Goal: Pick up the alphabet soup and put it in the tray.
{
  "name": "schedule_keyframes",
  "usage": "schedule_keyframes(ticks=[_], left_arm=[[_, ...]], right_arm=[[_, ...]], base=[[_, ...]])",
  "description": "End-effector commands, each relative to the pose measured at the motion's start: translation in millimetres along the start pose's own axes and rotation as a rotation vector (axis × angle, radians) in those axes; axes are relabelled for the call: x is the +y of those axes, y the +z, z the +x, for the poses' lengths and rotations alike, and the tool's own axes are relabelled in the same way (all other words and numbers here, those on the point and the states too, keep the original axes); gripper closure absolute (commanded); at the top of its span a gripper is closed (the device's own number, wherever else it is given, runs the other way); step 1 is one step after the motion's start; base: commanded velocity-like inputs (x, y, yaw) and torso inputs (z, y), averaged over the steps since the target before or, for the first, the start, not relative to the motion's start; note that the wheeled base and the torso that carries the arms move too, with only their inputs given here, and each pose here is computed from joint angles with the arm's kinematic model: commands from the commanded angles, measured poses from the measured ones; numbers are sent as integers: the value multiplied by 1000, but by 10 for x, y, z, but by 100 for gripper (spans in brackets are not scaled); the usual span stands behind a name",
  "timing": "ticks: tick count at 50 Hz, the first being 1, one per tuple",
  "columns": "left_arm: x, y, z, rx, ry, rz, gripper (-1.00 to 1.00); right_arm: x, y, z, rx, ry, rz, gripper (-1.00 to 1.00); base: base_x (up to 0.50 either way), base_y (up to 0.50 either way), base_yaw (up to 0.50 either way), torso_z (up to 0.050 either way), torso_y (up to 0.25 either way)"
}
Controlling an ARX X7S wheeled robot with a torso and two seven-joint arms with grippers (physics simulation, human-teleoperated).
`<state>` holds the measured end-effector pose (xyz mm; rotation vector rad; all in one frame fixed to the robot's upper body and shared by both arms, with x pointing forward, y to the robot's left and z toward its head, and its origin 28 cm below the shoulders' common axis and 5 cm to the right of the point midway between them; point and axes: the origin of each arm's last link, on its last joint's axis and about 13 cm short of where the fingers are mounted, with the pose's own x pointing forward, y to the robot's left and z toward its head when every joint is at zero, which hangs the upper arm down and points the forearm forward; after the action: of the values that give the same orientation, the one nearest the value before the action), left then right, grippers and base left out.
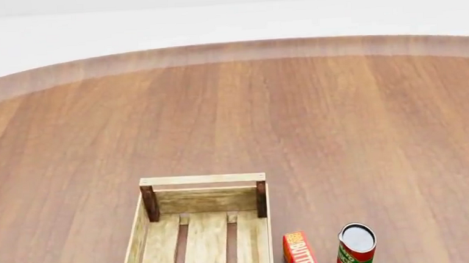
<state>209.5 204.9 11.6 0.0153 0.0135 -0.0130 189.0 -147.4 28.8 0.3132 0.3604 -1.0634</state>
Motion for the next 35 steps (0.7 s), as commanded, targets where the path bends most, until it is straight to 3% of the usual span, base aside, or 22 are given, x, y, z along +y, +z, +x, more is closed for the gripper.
schedule_keyframes(ticks=[1, 35], left_arm=[[1, -3, 1, 1, 1, 1, -100], [-1, -7, 5, 4, 3, 0, -100]], right_arm=[[34, -19, 89, 28, -1, -10, -100], [11, -107, 276, 23, -63, -32, -100]], base=[[0, 0, 0, 0, 0], [0, 0, 0, 0, 0]])
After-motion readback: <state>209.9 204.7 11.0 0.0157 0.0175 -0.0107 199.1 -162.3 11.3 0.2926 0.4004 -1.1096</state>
